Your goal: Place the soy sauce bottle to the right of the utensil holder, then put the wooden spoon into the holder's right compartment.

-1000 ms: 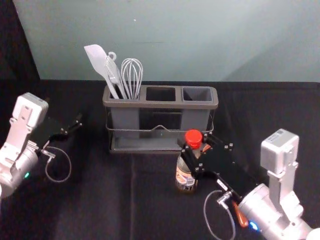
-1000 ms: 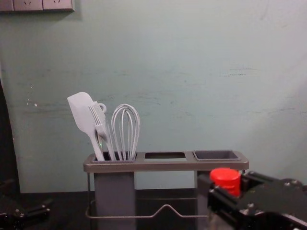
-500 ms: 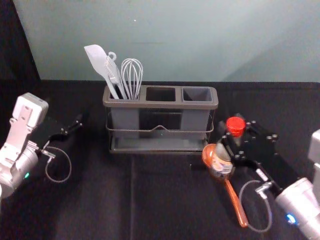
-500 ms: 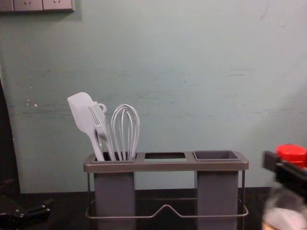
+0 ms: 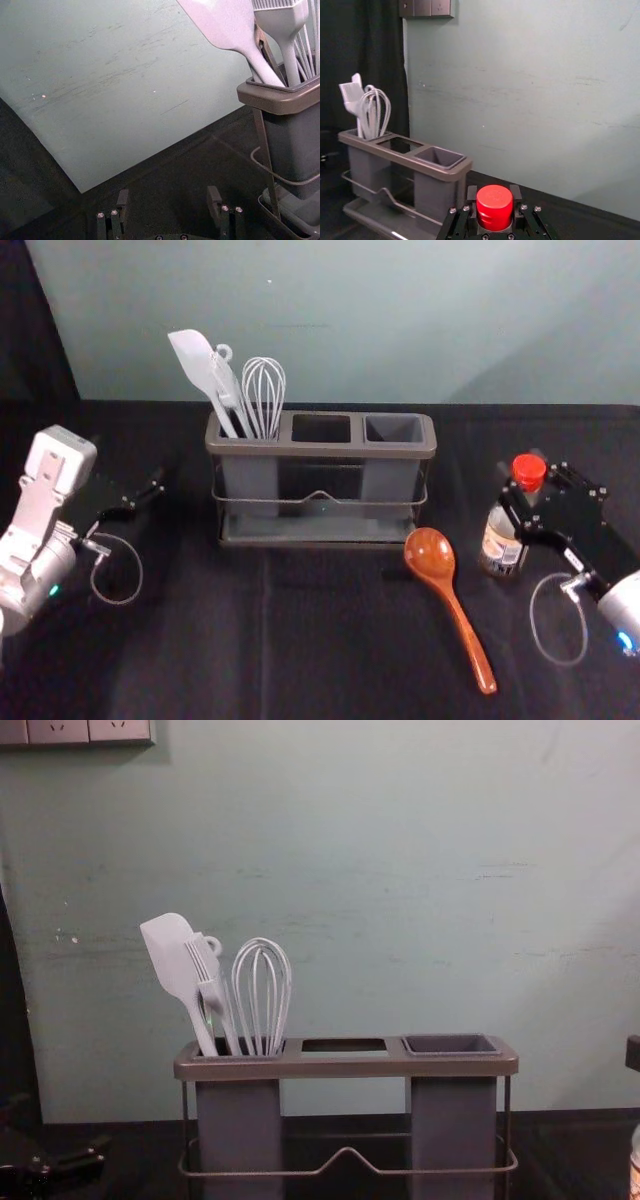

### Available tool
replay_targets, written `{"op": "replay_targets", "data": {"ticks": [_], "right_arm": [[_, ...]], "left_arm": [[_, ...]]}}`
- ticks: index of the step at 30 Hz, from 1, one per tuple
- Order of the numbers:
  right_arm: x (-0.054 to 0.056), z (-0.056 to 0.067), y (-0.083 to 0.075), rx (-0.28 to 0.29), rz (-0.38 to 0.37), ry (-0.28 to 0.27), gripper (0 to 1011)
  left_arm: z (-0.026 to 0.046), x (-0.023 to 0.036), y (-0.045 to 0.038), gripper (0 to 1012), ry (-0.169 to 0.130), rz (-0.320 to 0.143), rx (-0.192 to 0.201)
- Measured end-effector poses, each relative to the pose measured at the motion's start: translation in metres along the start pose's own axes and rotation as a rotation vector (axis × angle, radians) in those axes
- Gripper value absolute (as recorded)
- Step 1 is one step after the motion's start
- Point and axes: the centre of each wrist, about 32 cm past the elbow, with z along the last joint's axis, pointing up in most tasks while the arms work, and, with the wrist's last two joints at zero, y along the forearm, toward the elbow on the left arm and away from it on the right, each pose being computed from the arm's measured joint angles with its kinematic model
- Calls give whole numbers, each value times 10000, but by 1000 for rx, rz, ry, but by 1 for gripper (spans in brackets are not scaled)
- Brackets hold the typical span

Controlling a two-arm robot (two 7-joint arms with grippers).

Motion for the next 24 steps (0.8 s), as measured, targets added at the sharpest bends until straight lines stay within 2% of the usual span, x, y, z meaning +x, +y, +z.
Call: {"op": "replay_targets", "data": {"ticks": [10,19,24], "right_arm": [[241,-170,300,38,20,27,386],[340,-310,548,76,38,74,387],[343,-357,627,92,41,99,386]], "left_arm": [[0,0,0,1000,0,0,0],[0,0,0,1000,0,0,0],[0,0,0,1000,0,0,0]]}}
